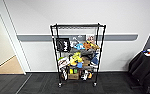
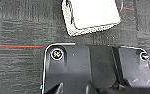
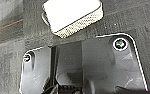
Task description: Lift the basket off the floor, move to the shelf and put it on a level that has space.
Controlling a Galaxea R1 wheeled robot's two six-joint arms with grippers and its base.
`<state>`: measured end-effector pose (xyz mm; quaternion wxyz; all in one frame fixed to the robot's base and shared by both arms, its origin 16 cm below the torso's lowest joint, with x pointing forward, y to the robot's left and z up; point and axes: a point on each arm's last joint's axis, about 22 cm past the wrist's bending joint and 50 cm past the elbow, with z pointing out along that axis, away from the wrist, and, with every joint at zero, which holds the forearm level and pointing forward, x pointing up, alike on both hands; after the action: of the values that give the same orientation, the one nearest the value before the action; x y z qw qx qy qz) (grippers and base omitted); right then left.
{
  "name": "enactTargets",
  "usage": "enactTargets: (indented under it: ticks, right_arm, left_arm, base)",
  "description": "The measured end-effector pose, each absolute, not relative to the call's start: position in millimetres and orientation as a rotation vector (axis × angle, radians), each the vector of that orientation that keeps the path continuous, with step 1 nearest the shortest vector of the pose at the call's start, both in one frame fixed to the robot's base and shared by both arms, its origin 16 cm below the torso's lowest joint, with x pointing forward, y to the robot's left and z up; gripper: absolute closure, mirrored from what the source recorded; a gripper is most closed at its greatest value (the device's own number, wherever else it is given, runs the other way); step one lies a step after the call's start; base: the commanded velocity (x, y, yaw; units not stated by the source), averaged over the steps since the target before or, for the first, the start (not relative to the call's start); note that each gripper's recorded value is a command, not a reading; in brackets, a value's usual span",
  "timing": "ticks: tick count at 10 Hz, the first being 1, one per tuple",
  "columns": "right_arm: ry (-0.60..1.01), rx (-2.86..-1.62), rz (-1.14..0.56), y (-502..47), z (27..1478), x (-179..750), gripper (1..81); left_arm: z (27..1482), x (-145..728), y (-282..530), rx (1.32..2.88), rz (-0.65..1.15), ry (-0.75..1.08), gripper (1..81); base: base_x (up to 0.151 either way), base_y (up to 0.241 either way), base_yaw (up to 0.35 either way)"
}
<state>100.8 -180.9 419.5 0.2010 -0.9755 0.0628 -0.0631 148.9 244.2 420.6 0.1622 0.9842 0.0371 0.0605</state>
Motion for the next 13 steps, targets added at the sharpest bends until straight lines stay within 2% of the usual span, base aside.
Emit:
enactTargets:
  ticks: [3, 8, 13]
  right_arm:
    - [0.219, -2.751, -0.109, -199, 405, 100, 1.0]
    - [0.264, -2.726, -0.039, -204, 389, 123, 1.0]
    - [0.239, -2.701, -0.105, -206, 375, 202, 1.0]
  left_arm:
    - [407, 168, 244, 2.811, 0.141, 0.12, 1.0]
    - [379, 175, 245, 2.816, 0.047, 0.175, 1.0]
    - [363, 230, 227, 2.794, 0.109, 0.162, 1.0]
  base:
    - [0.0, 0.0, 0.0]
    - [0.0, 0.0, 0.0]
    - [0.0, 0.0, 0.0]
